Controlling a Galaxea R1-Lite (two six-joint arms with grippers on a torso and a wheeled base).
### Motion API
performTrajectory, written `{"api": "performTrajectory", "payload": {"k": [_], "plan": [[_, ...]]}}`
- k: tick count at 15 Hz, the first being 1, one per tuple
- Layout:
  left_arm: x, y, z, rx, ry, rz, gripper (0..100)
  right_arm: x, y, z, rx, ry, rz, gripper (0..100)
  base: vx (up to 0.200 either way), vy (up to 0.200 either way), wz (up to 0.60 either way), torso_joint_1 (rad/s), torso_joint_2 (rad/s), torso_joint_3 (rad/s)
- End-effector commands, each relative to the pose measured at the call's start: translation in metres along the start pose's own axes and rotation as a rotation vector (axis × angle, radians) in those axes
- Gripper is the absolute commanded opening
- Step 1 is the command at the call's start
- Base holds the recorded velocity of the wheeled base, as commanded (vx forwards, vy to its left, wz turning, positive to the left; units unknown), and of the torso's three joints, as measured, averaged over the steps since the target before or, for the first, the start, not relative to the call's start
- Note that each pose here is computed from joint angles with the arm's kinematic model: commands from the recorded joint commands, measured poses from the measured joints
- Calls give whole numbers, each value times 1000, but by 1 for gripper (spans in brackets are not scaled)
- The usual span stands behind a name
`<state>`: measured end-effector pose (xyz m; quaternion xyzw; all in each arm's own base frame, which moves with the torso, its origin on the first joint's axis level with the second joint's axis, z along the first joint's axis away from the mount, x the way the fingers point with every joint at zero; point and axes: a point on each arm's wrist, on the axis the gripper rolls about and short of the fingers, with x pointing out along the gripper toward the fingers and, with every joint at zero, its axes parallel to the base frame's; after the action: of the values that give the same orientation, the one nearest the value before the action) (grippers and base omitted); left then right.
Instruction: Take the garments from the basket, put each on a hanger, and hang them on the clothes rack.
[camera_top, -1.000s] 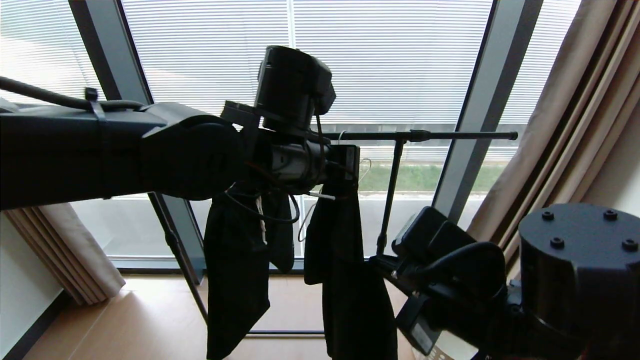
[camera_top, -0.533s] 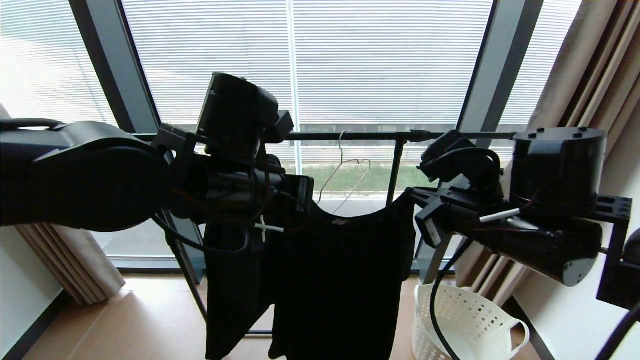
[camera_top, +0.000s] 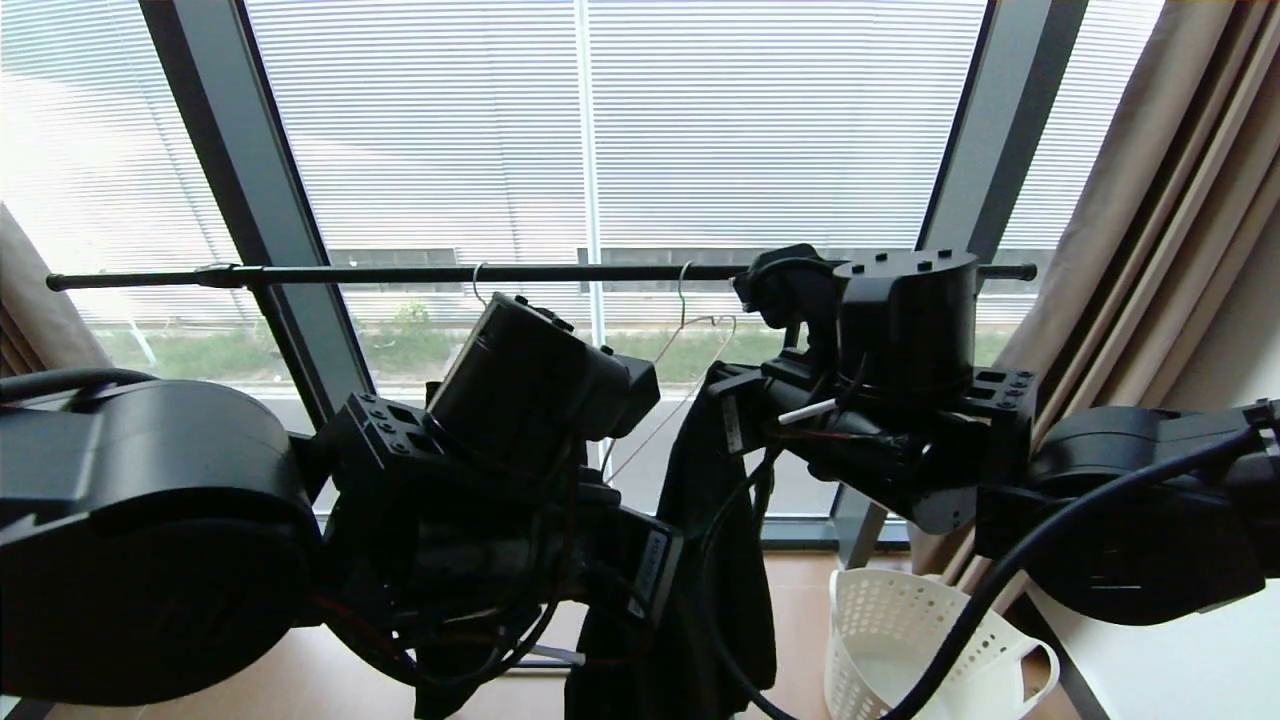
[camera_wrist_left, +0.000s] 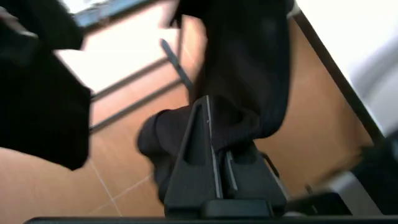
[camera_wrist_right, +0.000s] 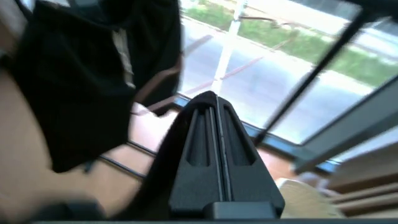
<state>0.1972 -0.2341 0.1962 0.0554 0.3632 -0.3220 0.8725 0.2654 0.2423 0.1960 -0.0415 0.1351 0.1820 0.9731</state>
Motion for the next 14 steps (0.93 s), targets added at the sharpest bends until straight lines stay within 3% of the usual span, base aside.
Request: {"api": "performTrajectory", "payload": {"k": [1,4,7,9,14], "plan": [[4,-15,-2,19,21,-68,0,7,15,-3,25,5,28,0,0,0,0,0,0,0],[10,-35,3,-22,26,-135,0,6,18,0,72,-5,32,0,0,0,0,0,0,0],[14,-34,3,-50,34,-126,0,3,18,2,82,-8,35,0,0,0,0,0,0,0],[12,-14,1,-90,35,-77,0,-1,14,7,89,-22,28,0,0,0,0,0,0,0],[-3,46,5,-215,-10,56,0,-14,-24,22,92,-58,-50,0,0,0,0,0,0,0]]}}
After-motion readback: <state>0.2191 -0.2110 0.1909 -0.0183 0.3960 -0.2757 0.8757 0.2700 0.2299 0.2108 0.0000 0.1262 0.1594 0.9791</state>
